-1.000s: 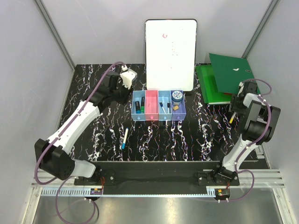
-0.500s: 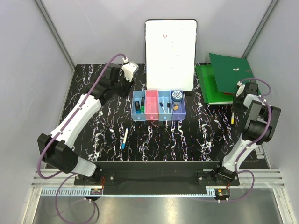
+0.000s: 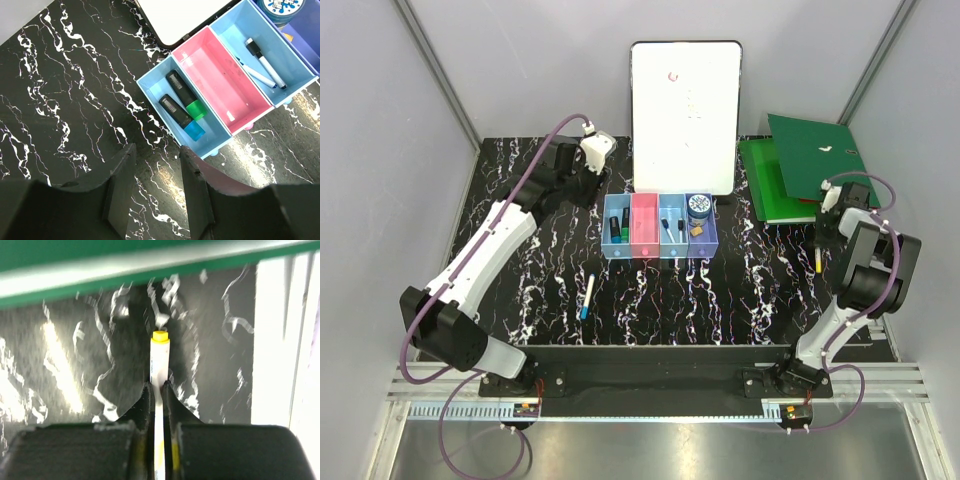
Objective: Sort the stationery into containers
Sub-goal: Pick up the pen from the corner of the board.
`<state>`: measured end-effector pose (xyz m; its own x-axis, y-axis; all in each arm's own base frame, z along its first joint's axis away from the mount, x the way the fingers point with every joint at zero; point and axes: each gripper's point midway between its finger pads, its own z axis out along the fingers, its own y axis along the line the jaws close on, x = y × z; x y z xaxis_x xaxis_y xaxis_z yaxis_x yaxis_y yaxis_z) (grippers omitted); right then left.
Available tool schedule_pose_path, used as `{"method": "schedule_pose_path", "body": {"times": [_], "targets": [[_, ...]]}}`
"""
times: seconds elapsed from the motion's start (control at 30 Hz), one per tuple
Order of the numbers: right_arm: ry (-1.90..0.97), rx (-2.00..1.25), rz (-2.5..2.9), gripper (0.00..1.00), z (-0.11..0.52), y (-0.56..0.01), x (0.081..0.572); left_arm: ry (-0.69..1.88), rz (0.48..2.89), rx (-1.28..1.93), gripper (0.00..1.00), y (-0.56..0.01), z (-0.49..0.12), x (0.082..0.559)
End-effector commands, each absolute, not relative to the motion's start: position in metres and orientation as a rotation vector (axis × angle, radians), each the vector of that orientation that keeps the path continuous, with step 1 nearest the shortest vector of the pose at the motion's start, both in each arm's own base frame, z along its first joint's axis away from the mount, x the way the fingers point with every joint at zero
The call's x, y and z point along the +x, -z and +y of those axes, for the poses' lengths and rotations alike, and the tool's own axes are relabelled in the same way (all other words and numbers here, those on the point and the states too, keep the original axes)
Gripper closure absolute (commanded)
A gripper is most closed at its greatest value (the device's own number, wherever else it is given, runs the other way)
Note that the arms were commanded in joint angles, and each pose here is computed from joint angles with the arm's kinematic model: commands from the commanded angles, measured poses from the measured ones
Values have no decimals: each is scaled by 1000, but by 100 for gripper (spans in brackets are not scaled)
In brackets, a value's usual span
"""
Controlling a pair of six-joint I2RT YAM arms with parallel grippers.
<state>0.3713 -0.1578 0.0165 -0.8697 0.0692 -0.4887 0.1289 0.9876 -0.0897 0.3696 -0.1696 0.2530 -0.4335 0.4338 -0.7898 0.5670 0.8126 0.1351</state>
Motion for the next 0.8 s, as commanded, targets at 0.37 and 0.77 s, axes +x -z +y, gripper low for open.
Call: {"method": "schedule_pose_path", "body": {"times": [0.37, 0.77], "targets": [[34, -70, 2631, 100, -108, -88, 353, 181, 1983, 694, 55, -294, -164, 361], [-143, -191, 2486, 100, -32, -187, 389, 195, 2012, 699, 55, -275, -161, 350]]}}
